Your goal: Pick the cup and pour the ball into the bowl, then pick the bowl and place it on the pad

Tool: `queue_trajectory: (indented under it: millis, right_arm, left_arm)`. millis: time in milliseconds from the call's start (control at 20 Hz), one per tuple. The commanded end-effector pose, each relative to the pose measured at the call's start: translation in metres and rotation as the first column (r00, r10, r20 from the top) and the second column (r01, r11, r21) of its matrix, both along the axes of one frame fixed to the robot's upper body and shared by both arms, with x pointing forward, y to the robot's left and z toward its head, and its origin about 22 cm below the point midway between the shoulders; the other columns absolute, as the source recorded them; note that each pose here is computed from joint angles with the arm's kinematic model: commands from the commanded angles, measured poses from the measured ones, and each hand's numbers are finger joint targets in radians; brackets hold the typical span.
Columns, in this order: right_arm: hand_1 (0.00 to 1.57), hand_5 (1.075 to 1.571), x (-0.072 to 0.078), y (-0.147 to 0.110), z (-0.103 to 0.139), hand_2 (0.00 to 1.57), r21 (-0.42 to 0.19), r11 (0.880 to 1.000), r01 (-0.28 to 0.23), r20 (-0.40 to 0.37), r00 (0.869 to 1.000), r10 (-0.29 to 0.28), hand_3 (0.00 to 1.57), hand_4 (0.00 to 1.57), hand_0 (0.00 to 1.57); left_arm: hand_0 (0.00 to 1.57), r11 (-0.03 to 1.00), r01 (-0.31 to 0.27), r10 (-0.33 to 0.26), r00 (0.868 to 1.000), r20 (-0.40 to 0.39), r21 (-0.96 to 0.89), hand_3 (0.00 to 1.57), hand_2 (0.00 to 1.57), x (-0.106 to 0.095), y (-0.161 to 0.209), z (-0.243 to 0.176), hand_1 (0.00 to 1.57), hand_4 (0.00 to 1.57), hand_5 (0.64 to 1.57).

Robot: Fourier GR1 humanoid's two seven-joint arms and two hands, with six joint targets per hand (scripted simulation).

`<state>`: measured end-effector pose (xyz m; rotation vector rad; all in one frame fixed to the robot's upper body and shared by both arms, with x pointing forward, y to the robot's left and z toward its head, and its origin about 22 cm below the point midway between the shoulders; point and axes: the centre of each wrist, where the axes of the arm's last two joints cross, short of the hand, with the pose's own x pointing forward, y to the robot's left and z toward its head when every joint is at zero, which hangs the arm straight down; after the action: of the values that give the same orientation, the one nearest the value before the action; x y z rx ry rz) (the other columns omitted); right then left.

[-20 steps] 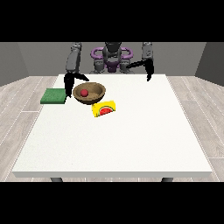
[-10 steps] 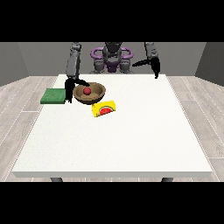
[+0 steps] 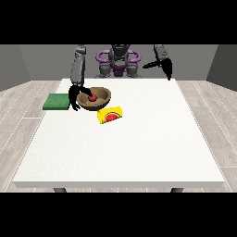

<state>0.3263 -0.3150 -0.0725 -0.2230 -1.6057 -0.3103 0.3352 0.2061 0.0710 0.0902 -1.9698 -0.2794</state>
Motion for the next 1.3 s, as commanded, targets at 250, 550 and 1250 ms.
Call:
queue_trajectory:
  millis: [250,550,1250]
  right_arm:
    - [1.57,1.565,-0.028,-0.020,-0.020,1.57,-0.396,0.913,0.101,-0.306,0.923,-0.235,1.40,0.92,1.57]
    - [1.57,1.563,0.002,0.002,0.006,1.57,-0.397,0.917,0.041,-0.472,0.847,-0.242,0.94,0.84,1.57]
    - [1.57,1.570,0.035,-0.049,0.099,1.57,-0.367,0.930,-0.022,-0.453,0.877,-0.158,0.47,0.83,1.57]
  left_arm:
    - [0.00,0.997,0.076,-0.076,0.997,-0.029,-0.007,0.00,0.00,0.000,-0.010,-0.005,0.00,0.76,1.507]
    - [0.00,0.998,-0.040,0.031,0.976,-0.215,-0.039,0.00,0.00,-0.014,0.036,-0.060,0.00,0.97,1.423]
    - [0.00,0.980,-0.191,0.176,0.960,-0.216,-0.049,0.00,0.00,-0.017,0.087,-0.070,0.00,1.02,1.431]
